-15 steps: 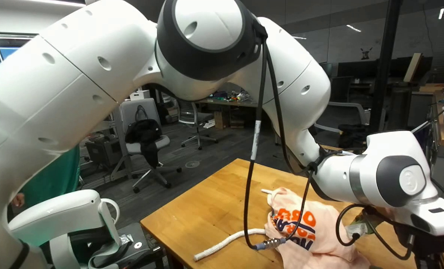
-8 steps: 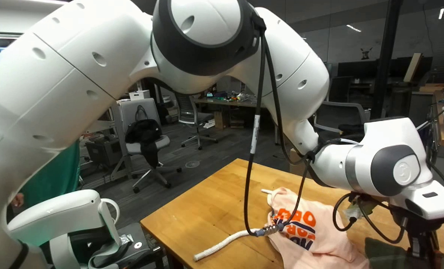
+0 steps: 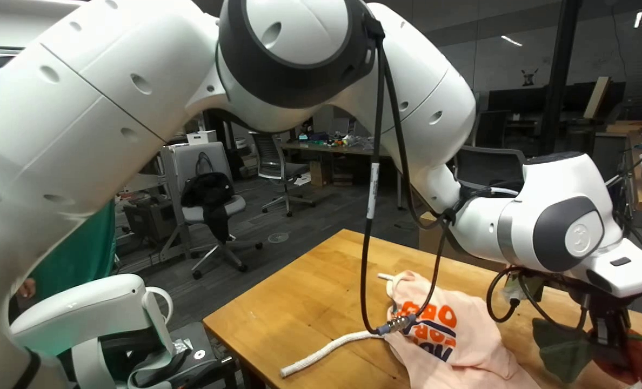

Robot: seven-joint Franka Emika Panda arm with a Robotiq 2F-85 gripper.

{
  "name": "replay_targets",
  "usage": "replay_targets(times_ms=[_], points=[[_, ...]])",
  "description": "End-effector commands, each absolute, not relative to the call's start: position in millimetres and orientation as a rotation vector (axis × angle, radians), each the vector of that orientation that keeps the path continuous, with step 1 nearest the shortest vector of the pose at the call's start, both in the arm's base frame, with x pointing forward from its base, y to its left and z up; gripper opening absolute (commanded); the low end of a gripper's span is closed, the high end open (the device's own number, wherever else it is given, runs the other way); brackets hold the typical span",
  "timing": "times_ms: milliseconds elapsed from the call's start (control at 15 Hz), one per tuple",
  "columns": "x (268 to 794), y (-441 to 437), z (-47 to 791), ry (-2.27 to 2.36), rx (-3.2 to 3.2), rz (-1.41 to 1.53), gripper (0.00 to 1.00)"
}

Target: Spread the pile on the table

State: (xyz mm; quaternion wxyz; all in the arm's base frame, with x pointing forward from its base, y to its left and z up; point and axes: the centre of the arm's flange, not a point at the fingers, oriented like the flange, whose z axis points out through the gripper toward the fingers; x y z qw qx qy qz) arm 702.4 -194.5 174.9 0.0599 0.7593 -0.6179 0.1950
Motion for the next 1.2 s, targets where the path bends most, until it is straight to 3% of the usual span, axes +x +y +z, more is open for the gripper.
replay_targets(times_ms=[0,600,1133], points=[[728,-192,189,-1.844,2.332,0.678,0.05],[790,-159,205,-1.741,2.437,0.766,0.05],[826,-155,202,-1.621,2.344,0.658,0.05]])
